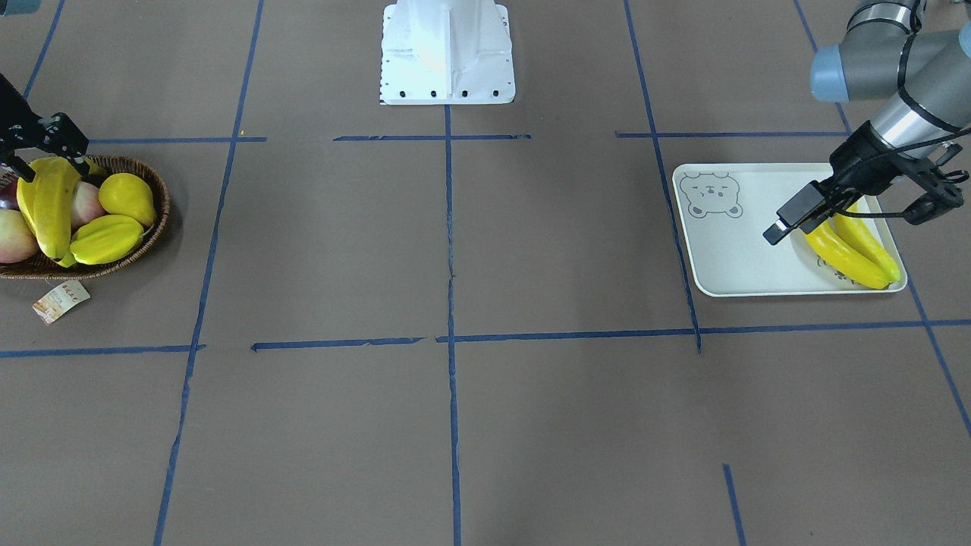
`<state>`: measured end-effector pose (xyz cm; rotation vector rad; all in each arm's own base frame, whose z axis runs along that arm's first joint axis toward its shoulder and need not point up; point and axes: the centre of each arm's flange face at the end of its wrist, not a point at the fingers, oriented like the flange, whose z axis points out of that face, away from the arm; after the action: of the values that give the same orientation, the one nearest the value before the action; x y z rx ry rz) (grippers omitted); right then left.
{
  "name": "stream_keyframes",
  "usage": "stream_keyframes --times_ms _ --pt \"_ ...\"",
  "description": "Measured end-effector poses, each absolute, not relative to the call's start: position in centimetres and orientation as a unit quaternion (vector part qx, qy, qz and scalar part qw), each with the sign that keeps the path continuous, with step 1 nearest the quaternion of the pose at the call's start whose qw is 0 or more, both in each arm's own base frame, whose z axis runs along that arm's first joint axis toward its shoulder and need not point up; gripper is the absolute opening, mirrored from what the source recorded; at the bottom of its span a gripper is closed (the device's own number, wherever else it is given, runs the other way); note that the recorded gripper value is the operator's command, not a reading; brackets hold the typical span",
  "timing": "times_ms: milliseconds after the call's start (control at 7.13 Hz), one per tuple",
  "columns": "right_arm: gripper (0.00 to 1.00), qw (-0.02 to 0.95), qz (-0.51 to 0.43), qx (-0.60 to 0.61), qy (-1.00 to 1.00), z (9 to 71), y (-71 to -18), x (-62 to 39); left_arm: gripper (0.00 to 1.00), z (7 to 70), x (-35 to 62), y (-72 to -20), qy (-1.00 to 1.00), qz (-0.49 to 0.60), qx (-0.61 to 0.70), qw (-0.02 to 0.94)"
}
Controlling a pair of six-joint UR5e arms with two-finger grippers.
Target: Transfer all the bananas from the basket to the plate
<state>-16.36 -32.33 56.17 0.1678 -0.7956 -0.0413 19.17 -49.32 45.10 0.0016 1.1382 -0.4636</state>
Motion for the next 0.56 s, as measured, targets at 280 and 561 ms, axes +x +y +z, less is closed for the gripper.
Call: stream_keyframes --times_ms 280,561 --pt "0.8 0.918 -0.026 0.078 -0.387 56.13 -32.12 -17.37 1.0 45.24 19.2 -49.32 0.533 -0.218 -0.001 0.818" --pt "0.74 0.921 -0.028 0.073 -0.383 56.74 -31.97 -17.69 1.0 45.34 19.54 -49.23 0.532 -0.216 -0.003 0.818"
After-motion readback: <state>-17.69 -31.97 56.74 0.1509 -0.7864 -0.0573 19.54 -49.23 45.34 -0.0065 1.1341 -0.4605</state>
